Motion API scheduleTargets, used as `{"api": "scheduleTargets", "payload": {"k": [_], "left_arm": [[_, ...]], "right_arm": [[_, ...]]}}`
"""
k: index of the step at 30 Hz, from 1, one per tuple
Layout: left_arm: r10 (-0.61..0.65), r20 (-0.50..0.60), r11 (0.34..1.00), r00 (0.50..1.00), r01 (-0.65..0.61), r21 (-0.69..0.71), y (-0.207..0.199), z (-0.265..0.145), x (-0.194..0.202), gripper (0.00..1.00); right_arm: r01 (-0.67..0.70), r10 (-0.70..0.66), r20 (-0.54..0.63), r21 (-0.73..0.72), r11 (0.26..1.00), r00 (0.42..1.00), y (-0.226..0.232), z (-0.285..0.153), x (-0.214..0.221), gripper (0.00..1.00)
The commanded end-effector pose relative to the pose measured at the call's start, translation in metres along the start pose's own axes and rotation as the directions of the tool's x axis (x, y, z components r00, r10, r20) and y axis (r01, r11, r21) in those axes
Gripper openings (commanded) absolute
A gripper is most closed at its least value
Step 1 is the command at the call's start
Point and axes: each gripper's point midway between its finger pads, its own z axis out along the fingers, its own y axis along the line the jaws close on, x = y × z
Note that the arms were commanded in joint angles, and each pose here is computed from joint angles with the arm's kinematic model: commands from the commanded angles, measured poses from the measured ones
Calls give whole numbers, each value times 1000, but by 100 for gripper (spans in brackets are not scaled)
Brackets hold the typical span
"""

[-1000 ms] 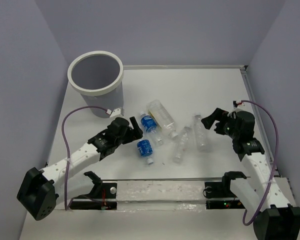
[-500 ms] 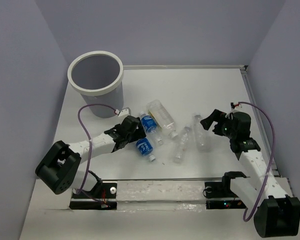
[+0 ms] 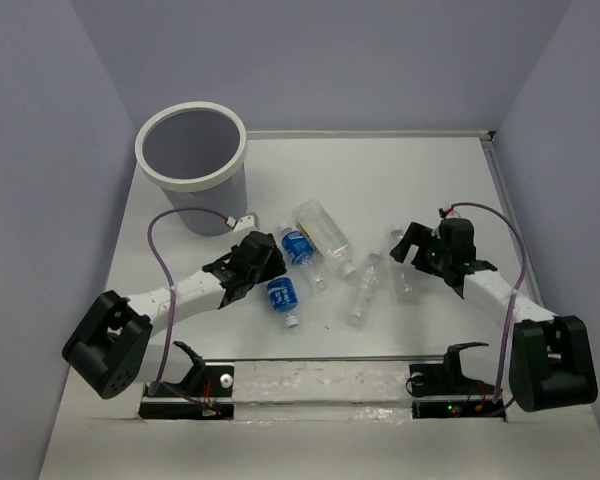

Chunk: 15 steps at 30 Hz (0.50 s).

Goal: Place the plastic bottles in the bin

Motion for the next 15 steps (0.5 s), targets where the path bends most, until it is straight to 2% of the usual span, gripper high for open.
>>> {"api": "scheduleTargets", "payload": {"k": [1, 4, 6, 8, 9, 10, 13, 14, 15], "left_arm": [[4, 109, 997, 994, -13, 75, -13, -34, -34, 39], [19, 161, 994, 987, -36, 107, -21, -64, -58, 39], [42, 201, 992, 979, -65, 112, -26, -85, -78, 37], [13, 297, 986, 955, -61, 154, -41, -121, -117, 37], [39, 327, 985, 944, -92, 147, -42, -133, -128, 37], [26, 394, 986, 919, -87, 139, -43, -151, -150, 37], [21, 540, 985, 841, -110, 133, -60, -199, -209, 37], [-13, 609, 989, 793, -79, 125, -64, -225, -241, 37], [20, 628, 992, 778, -95, 86, -68, -225, -255, 37]], "right_arm": [[31, -31, 66, -13, 999, 997, 16, 20, -25, 100], [26, -26, 65, 8, 1000, 998, 12, 28, -27, 99], [26, -28, 70, 21, 999, 997, 10, 31, -29, 95], [27, -31, 77, 55, 998, 997, 4, 34, -31, 90], [25, -30, 79, 65, 998, 996, 2, 34, -31, 87], [23, -29, 83, 69, 997, 996, 1, 35, -32, 80], [17, -23, 91, 67, 998, 996, 1, 34, -32, 71], [17, -23, 101, 61, 998, 995, 2, 32, -34, 62], [17, -24, 115, 66, 998, 993, 2, 29, -36, 59]]}}
